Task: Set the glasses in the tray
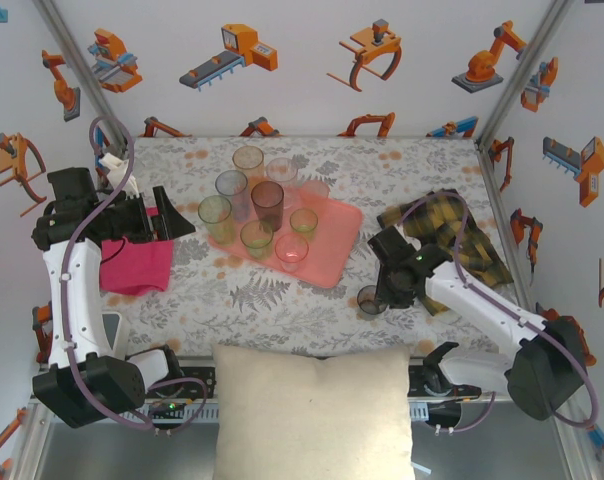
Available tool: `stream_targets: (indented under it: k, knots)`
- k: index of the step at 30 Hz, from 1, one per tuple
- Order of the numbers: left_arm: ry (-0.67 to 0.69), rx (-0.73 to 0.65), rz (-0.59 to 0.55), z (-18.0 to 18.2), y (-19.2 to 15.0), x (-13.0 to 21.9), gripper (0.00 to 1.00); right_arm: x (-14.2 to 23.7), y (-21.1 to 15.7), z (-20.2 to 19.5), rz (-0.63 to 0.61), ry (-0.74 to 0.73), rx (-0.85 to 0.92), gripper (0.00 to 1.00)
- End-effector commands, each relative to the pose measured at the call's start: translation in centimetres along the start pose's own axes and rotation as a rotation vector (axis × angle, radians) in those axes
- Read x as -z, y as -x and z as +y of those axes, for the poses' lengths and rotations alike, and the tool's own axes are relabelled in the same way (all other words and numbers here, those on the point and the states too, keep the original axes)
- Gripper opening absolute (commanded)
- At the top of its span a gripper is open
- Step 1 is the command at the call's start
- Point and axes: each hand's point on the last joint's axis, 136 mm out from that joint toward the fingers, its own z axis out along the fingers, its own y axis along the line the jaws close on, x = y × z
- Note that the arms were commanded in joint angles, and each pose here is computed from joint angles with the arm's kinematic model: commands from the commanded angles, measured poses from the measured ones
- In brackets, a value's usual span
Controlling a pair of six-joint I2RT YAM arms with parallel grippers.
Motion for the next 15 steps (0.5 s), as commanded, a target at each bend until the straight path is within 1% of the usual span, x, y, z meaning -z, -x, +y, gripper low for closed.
stream_targets:
  k: [1, 7, 15]
  knots:
    - [-0.019, -0.019, -0.021, -0.81, 0.28, 0.41, 0.97, -0.49, -0.08, -0.34, 0.006, -0.015, -0.015, 0.33]
    - [-0.020, -0.018, -0.018, -0.77, 0.14, 0.30, 0.97, -0.79, -0.18, -0.48, 0.010, -0.020, -0.017, 0.29]
    - [-0.021, -0.014, -0.018, -0.73, 0.17, 0.25, 0.97, -1.04, -0.30, -0.61, 0.020, -0.028, -0.009, 0.21]
